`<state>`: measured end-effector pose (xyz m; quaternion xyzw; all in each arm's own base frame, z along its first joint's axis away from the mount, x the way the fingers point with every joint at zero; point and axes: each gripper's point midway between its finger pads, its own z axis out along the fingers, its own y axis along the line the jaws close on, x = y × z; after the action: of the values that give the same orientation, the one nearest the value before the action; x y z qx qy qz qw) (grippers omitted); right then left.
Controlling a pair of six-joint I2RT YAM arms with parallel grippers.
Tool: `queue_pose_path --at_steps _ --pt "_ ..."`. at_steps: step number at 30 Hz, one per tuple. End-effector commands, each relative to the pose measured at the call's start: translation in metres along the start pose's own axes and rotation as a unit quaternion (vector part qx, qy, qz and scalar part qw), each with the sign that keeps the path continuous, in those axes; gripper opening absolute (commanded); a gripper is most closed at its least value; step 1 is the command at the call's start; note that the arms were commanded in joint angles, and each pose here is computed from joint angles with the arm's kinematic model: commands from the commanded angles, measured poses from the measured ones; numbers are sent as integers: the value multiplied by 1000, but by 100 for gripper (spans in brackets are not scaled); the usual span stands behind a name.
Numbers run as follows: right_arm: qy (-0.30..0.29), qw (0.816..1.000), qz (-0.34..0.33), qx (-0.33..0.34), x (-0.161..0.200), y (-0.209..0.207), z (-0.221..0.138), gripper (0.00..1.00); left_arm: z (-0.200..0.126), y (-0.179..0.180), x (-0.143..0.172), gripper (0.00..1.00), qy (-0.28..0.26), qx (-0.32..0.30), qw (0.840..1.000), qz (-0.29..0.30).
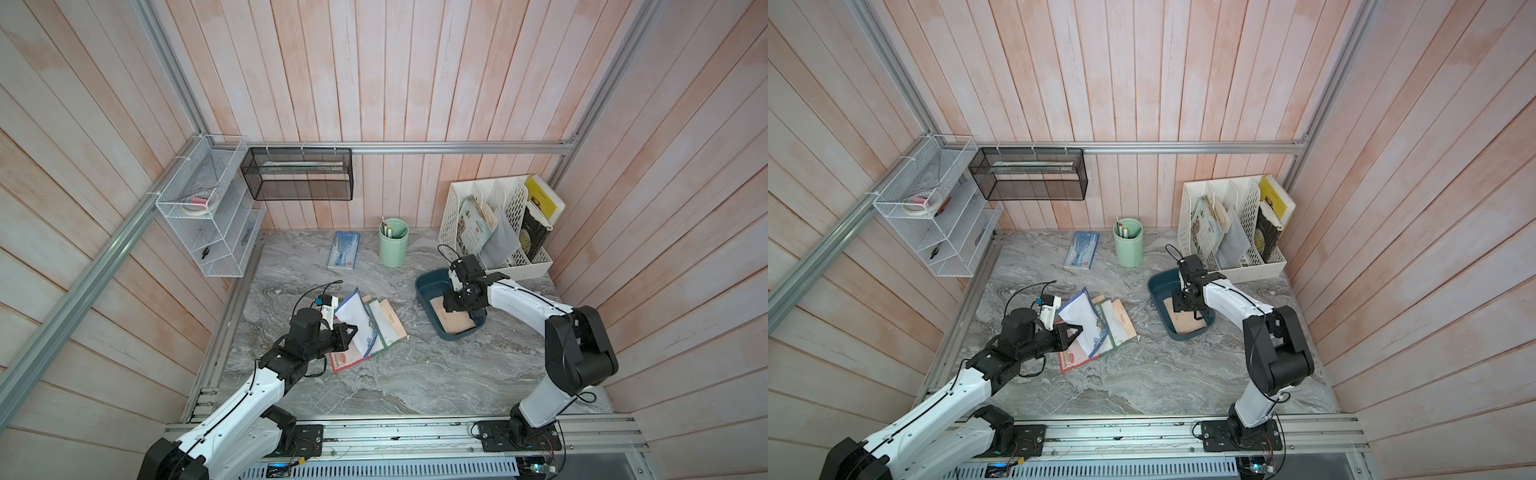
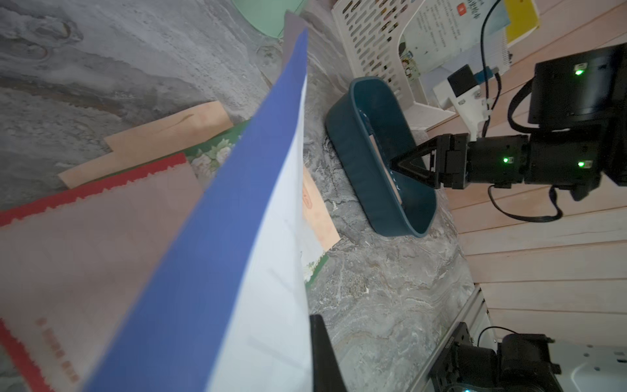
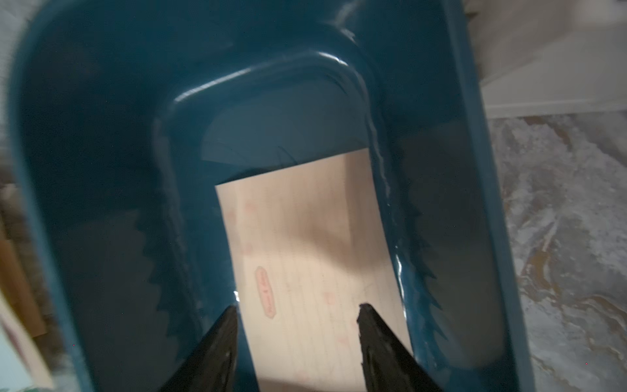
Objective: Take out the stationery paper from the storage box
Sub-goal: Place the stationery paper at the center of the board, then pick up the stationery paper from the storage box.
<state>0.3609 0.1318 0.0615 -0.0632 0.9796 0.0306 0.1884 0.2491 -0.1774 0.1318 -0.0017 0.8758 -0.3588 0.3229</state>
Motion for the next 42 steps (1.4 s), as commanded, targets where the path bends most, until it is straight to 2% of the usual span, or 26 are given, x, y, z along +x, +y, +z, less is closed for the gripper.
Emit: queue_pose_path --at_steps 1,3,5,6,7,8,17,21,26,30,35,39,42 --pt "-5 998 -3 59 -11 -19 0 63 2 20 8 1 11 -40 999 -20" --pt "8 998 -7 69 -10 -21 8 64 1 25 9 19 11 -55 998 -23" --pt "16 997 -10 81 -9 -25 17 66 0 30 9 50 12 -69 997 -24" --pt "21 996 -10 83 -8 -26 22 66 -1 32 9 62 11 -76 997 -25" --pt "24 996 -9 83 -7 -26 26 68 -3 35 9 71 8 -85 996 -27" --pt "29 997 -7 78 -6 -27 31 68 -5 38 8 75 6 -94 995 -29" --pt "68 997 32 12 14 -28 64 74 -39 37 -7 81 -24 -142 989 -40" --pt "92 995 30 7 27 -27 73 71 -54 40 -8 83 -23 -170 984 -56" --pt "122 992 25 10 38 -28 82 53 -56 32 -11 84 -31 -153 986 -58" --pt "136 990 21 17 44 -30 86 30 -54 33 -10 84 -29 -153 986 -57" --pt "126 992 22 17 39 -29 80 4 -45 32 -6 84 -20 -139 988 -60" --pt "103 994 20 33 25 -30 63 0 -36 25 -7 84 -18 -109 992 -58" --pt "60 998 16 27 3 -20 34 0 -29 6 -13 84 -26 -54 997 -46"
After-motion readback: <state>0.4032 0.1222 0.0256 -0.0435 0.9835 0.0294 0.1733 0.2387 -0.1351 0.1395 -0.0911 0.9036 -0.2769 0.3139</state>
